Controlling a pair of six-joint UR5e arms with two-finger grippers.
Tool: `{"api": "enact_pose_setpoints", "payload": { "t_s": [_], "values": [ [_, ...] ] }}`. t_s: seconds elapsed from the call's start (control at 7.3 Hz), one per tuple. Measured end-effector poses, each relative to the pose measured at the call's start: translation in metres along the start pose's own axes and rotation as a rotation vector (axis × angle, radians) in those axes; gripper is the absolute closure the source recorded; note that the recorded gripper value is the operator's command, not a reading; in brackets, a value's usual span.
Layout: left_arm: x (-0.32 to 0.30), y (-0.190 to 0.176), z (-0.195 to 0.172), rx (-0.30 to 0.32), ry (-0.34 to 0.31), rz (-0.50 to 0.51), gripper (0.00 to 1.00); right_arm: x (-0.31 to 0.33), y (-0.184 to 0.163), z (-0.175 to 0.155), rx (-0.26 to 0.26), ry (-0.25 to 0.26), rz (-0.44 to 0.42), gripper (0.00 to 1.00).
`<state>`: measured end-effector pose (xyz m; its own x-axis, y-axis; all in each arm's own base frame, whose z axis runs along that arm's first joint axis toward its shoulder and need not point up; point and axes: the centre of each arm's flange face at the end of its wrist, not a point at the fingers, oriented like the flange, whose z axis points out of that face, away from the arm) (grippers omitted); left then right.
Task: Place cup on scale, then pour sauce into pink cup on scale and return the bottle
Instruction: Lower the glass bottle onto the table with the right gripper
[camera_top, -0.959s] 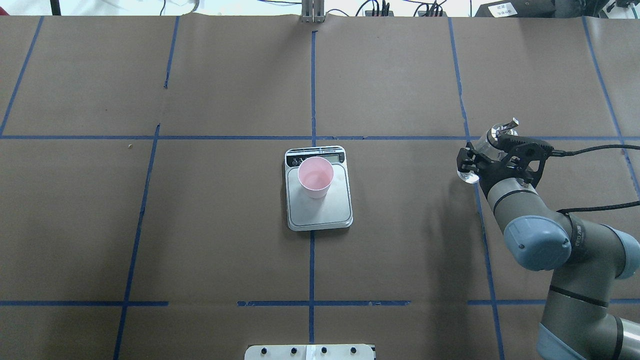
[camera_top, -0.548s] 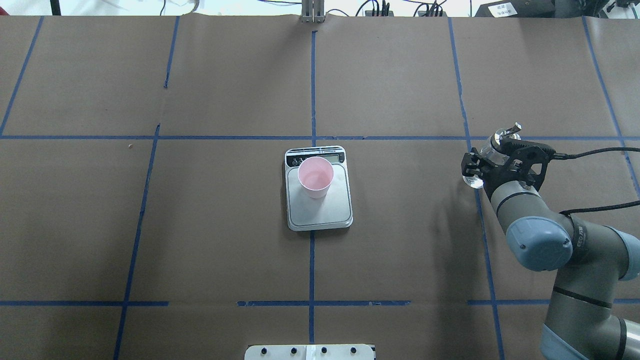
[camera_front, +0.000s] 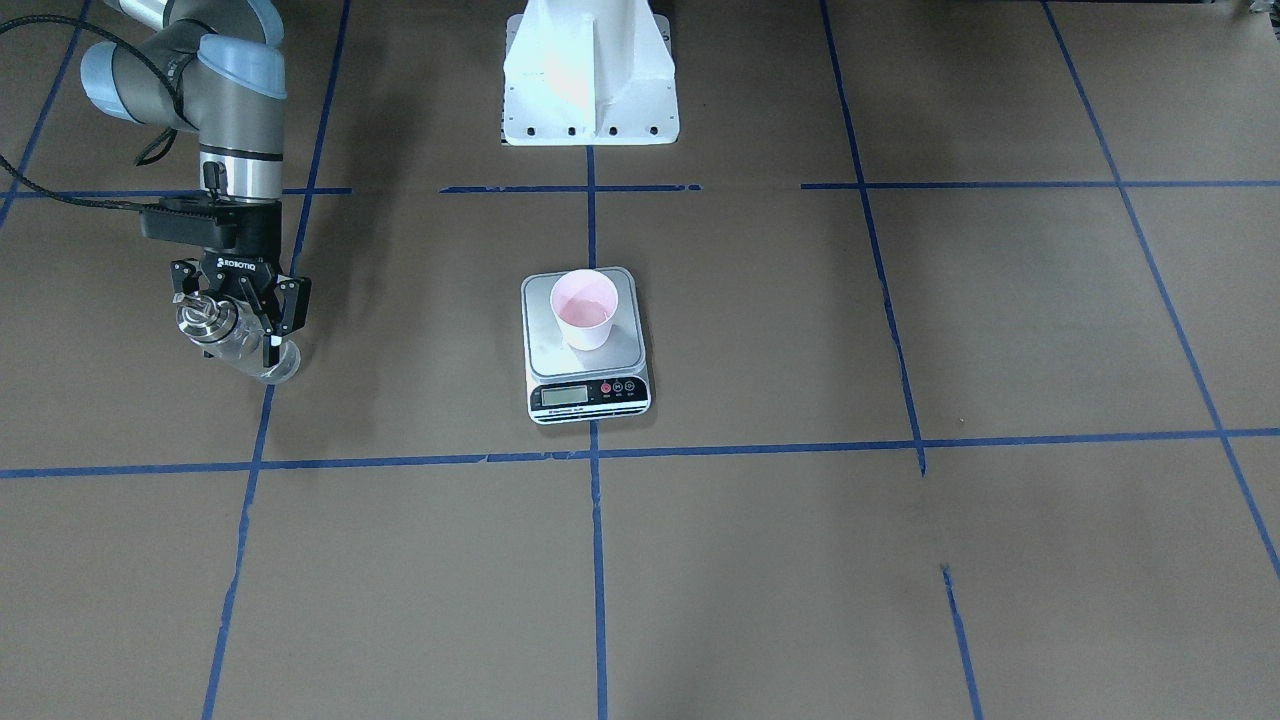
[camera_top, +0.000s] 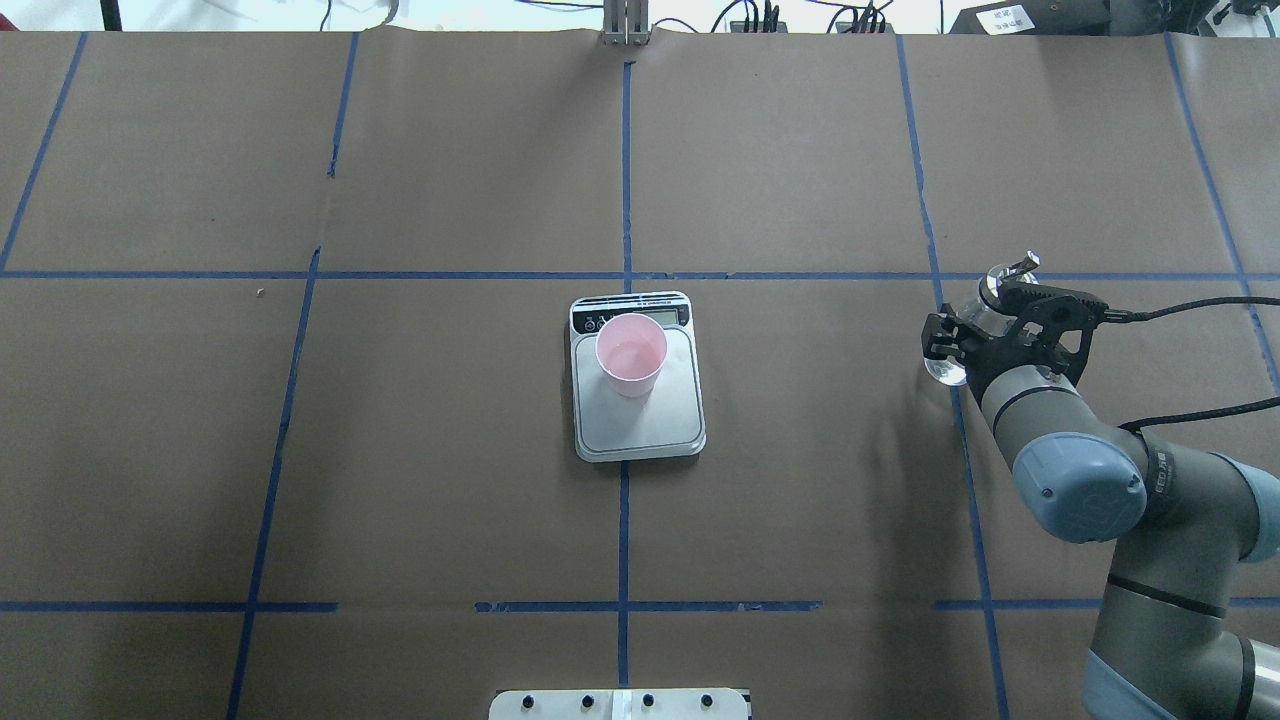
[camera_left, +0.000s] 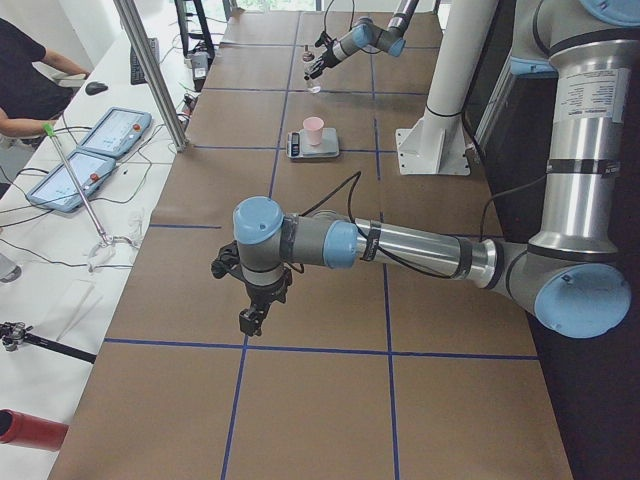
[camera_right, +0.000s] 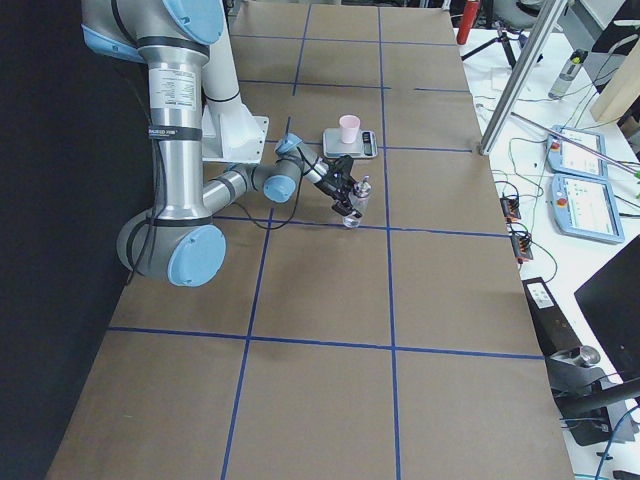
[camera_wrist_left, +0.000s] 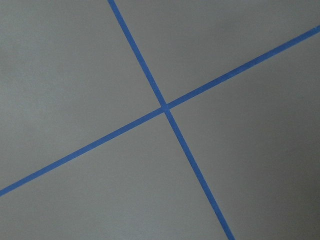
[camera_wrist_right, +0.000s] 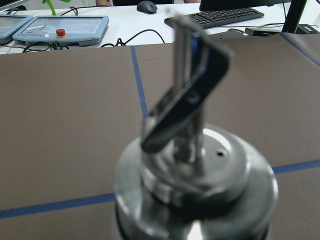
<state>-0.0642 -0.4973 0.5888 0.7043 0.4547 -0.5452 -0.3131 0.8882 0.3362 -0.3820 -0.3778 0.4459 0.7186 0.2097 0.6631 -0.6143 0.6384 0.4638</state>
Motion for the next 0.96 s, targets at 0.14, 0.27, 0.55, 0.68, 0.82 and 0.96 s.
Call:
{"api": "enact_pose_setpoints", "payload": {
  "t_s": [0.14, 0.27, 0.55, 0.68, 0.82, 0.96],
  "values": [
    [0.0001, -0.0004, -0.0002, 0.0, 0.0, 0.001, 0.0, -0.0004, 0.0009, 0.0, -0.009, -0.002, 0.001, 1.0],
    [0.0002, -0.001, -0.0006, 0.001, -0.001, 0.001, 0.0, -0.0007, 0.0012, -0.0001, -0.013, -0.003, 0.001, 1.0],
    [0.0006, -0.0019, -0.0015, 0.003, -0.001, 0.003, 0.0, -0.0007, 0.0014, 0.0, -0.015, -0.003, 0.001, 0.56],
    [0.0007, -0.0023, -0.0018, 0.004, -0.002, 0.003, 0.0, -0.0003, 0.0017, 0.0002, -0.015, -0.003, 0.0, 0.35],
    [0.0007, -0.0026, -0.002, 0.004, -0.002, 0.004, 0.0, 0.0004, 0.0018, 0.0006, -0.015, -0.001, 0.0, 0.17],
    [0.0007, -0.0028, -0.0021, 0.004, -0.003, 0.004, 0.0, 0.0011, 0.0019, 0.0008, -0.014, 0.0, -0.002, 0.05]
  ]
}}
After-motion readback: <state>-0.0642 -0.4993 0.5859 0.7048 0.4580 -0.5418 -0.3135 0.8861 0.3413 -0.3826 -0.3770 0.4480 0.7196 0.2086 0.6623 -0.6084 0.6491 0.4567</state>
